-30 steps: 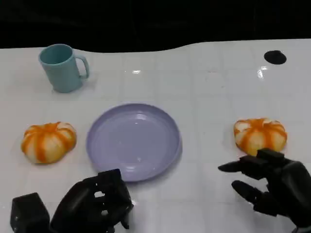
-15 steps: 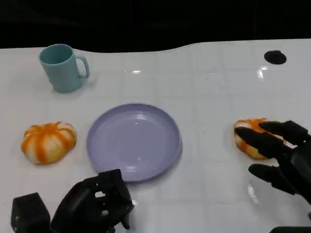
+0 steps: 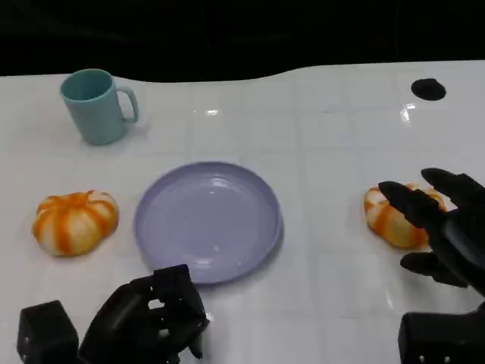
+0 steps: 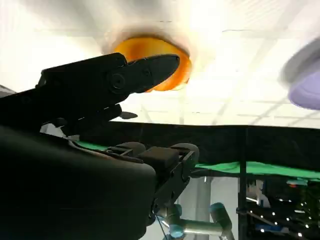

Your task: Grasp the bread from the table and place it into the plate.

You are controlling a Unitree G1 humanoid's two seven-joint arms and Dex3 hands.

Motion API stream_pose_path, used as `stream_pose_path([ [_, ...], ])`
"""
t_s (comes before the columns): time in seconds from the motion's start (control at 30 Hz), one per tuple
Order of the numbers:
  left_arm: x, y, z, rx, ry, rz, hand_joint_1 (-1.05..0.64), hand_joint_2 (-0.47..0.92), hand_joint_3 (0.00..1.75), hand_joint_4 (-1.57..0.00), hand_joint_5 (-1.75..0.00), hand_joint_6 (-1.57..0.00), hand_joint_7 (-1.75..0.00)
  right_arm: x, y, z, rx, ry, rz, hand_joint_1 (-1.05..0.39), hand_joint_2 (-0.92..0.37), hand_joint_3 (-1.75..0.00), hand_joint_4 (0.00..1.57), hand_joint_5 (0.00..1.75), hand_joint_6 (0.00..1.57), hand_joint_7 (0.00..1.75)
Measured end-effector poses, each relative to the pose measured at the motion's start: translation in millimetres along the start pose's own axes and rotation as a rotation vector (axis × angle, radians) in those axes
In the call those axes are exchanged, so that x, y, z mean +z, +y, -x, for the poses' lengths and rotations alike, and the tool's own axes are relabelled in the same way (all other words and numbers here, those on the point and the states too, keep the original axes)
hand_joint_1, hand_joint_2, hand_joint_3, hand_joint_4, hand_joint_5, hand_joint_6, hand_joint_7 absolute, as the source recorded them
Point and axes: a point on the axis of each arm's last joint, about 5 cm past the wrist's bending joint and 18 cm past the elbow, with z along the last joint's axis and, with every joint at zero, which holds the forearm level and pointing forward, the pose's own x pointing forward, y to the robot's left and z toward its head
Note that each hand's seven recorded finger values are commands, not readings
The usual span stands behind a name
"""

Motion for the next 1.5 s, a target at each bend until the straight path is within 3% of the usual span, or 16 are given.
stream_pose_path([
  [0.33, 0.1, -0.6, 0, 0.0, -0.007, -0.001, -0.54, 0.69, 0.58, -0.8, -1.75, -0.78, -1.4, 1.8, 4.4, -24.6, 0.093, 0.033, 0.055, -0.54, -0.85, 0.0, 0.09, 0.24, 0.28, 0.01],
  [0.77, 0.4, -2.1, -1, -0.001, -0.014, 0.001, -0.56, 0.69, 0.58, -0.81, -1.75, -0.78, -1.39, 9.9, 17.9, -48.8, 0.192, 0.026, 0.042, -0.49, -0.81, 0.0, 0.15, 0.21, 0.32, 0.01],
  [1.1, 0.4, -2.6, 0, 0.004, -0.015, -0.001, -0.56, 0.69, 0.58, -0.81, -1.75, -0.79, -1.39, 8.7, 26.8, -61.6, 0.308, 0.083, 0.09, -0.47, -0.87, -0.01, 0.28, 0.12, 0.4, 0.02],
  [1.3, 0.1, -3.2, 1, 0.008, -0.014, 0.0, -0.55, 0.69, 0.58, -0.81, -1.75, -0.78, -1.4, 5.4, 28.2, -65.0, 0.332, 0.112, 0.085, -0.47, -0.89, -0.01, 0.38, 0.11, 0.47, 0.03],
  [1.43, -1.5, -3.8, 3, 0.012, -0.008, 0.004, -0.55, 0.69, 0.58, -0.8, -1.75, -0.78, -1.39, 5.1, 28.8, -65.9, 0.33, 0.119, 0.078, -0.39, -0.9, 0.0, 0.62, 0.16, 0.66, 0.07],
  [1.47, -1.7, -3.9, 4, 0.013, -0.007, 0.005, -0.55, 0.7, 0.58, -0.8, -1.75, -0.78, -1.39, 5.1, 29.4, -65.7, 0.323, 0.12, 0.066, -0.3, -0.9, 0.0, 0.85, 0.28, 0.86, 0.1],
  [1.5, -2.0, -4.0, 4, 0.014, -0.006, 0.006, -0.56, 0.7, 0.58, -0.8, -1.75, -0.78, -1.39, 5.1, 30.3, -65.3, 0.305, 0.117, 0.043, -0.27, -0.9, 0.0, 0.91, 0.58, 1.0, 0.08],
])
